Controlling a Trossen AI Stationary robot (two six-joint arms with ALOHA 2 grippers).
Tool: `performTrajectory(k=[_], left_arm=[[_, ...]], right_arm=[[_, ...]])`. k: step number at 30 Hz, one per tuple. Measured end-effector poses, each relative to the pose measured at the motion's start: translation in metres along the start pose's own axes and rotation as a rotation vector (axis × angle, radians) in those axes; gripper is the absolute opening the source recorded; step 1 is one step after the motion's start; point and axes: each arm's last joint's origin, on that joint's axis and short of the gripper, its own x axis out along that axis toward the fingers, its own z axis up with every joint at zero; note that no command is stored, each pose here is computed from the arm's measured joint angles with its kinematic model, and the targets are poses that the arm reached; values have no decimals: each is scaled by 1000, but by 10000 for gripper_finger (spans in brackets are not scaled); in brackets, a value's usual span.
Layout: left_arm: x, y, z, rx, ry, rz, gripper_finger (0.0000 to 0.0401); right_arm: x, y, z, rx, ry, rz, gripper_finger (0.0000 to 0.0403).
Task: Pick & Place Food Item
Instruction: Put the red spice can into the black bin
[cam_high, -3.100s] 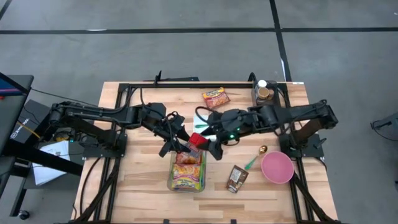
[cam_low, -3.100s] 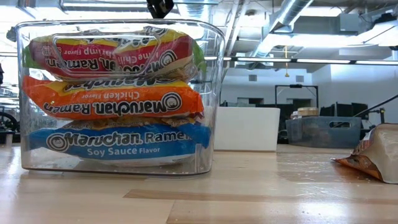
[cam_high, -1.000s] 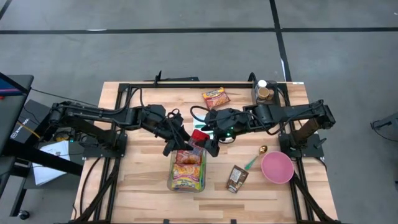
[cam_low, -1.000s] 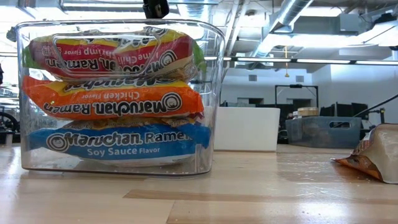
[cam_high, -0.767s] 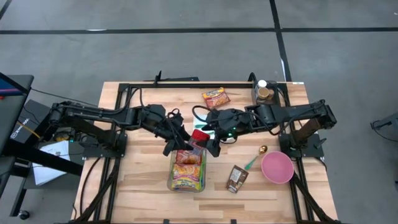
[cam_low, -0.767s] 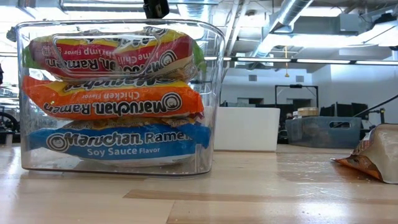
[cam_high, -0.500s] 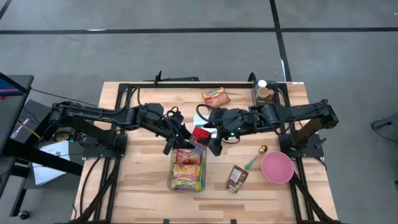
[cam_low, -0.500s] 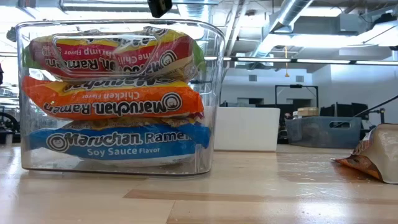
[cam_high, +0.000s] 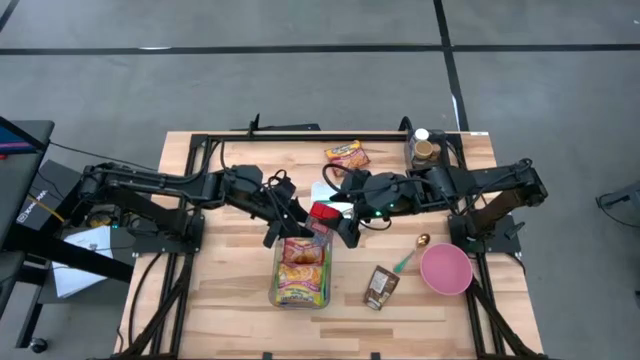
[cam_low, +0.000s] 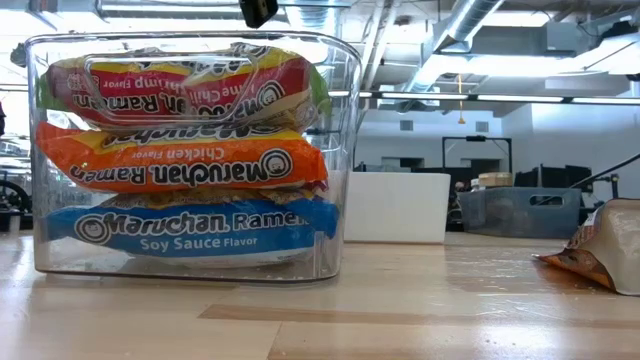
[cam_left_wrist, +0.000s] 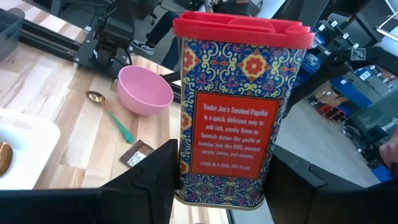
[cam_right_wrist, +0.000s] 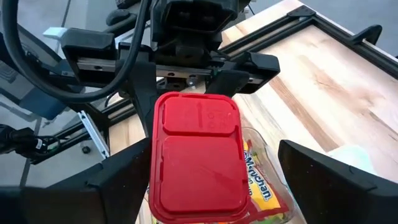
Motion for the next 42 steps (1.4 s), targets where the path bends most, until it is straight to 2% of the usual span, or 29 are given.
performTrajectory(k=[8, 16, 28, 36, 42], left_arm=[[0, 0, 0, 0, -2, 2, 182], [0, 0, 0, -4, -2, 4, 182], [0, 0, 0, 35, -3, 11, 212], [-3, 8, -12, 82, 140, 100, 217], [-5, 7, -12, 93, 135, 95, 218]], right_arm=[[0, 0, 0, 1, 8, 11, 301], [0, 1, -1, -3, 15, 20, 198], [0, 1, 1, 2, 0, 29, 198], [4, 1, -4, -8, 32, 11, 198], [4, 1, -6, -1, 55, 17, 198]])
